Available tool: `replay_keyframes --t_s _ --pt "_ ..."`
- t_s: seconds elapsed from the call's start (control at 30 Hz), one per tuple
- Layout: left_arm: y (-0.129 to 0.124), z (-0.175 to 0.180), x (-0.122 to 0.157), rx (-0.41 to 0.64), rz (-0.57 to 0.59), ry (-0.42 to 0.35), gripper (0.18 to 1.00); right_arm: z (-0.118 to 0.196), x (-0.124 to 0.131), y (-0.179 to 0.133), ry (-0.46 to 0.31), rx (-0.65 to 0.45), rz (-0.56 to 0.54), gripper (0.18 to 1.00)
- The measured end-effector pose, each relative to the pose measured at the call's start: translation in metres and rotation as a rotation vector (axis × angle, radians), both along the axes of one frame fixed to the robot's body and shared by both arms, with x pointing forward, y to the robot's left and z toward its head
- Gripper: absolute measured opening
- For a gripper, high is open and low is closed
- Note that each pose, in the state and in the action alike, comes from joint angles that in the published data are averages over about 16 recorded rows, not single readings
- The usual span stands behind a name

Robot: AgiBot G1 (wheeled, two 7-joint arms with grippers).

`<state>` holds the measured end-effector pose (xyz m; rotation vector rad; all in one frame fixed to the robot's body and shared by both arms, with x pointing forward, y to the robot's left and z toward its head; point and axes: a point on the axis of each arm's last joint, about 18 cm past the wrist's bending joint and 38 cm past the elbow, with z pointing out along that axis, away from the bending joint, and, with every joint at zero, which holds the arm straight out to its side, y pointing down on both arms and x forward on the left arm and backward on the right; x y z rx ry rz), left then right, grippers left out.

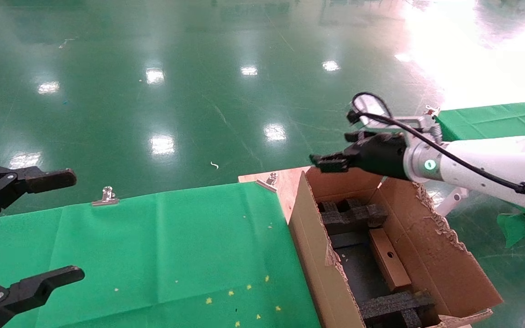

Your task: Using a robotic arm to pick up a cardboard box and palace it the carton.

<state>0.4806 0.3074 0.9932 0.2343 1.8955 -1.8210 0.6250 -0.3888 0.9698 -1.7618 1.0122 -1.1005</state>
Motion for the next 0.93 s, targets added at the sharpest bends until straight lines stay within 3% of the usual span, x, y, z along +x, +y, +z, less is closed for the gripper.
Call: replay_keyframes --t_s 0.47,0.7,0.93 --pt "0.0 0.0 0.0 0.0 0.0 0.0 1.001 -0.012 -0.013 0.05 0.113 0.022 0.251 1.001" --pt "0.0 0.0 0.0 0.0 0.0 0.0 1.001 -0.012 -0.03 0.073 0.123 0.04 0.428 1.001" --pt "0.0 0.0 0.0 0.0 0.0 0.0 1.001 -0.01 -0.041 0.082 0.11 0.05 0.524 1.001"
